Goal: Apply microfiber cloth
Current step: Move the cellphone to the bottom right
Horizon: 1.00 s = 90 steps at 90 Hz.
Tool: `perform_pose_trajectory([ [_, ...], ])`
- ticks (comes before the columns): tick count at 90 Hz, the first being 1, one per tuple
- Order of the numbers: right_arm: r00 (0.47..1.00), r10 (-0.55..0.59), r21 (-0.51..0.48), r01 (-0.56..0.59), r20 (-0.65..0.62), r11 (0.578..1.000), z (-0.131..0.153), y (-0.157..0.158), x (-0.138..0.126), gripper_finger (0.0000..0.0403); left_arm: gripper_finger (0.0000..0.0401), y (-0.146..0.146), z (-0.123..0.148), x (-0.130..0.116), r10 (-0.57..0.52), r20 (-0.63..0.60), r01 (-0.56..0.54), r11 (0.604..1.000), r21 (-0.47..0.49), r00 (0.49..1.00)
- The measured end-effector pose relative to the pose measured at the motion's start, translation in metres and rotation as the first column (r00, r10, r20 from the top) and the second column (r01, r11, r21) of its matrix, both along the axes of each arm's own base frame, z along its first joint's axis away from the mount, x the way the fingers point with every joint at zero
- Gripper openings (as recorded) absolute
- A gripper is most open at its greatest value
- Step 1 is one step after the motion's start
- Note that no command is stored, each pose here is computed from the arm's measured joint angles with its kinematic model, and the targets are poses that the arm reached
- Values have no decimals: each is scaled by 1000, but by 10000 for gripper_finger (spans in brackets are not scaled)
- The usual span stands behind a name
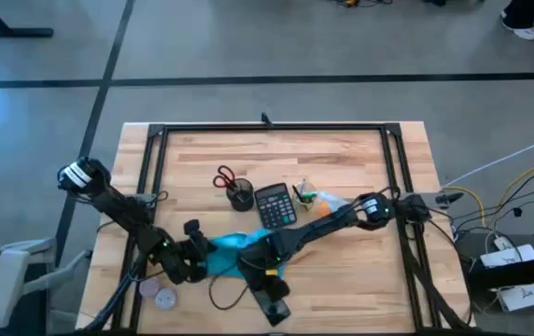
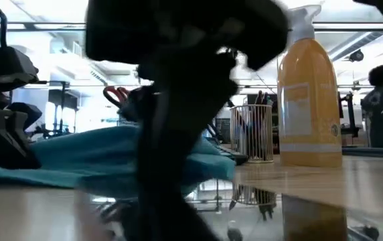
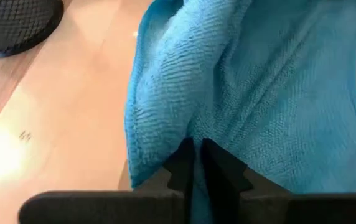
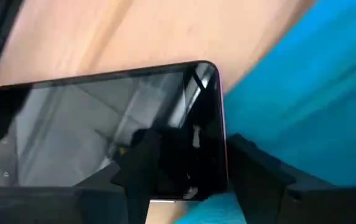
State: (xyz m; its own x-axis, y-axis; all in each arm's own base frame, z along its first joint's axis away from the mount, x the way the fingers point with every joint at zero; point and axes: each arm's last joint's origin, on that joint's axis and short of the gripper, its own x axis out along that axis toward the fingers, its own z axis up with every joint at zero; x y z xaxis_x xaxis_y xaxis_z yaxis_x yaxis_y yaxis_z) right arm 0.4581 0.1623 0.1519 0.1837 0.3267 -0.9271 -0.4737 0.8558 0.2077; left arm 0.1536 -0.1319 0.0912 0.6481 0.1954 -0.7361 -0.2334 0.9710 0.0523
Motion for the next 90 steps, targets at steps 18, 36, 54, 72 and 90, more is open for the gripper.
perform_pose_trajectory([
  [18,990,-60,-164,39,-127,986,13,2,-24,158,20,2,6,-3,9,-19,-10,999,-39,1000],
  [36,984,-75,-174,47,-160,984,17,24,-38,149,20,6,9,-13,70,-97,-80,992,-98,993],
  [54,982,-107,-188,78,-153,979,17,39,-45,140,20,7,16,-17,55,-98,-67,990,-124,994],
  [72,965,-141,-260,81,-222,962,7,42,-61,135,20,6,21,-19,41,-81,-52,989,-142,996],
  [90,891,-245,-437,59,-383,898,4,42,-92,141,20,3,22,-22,21,-75,-32,989,-145,997],
])
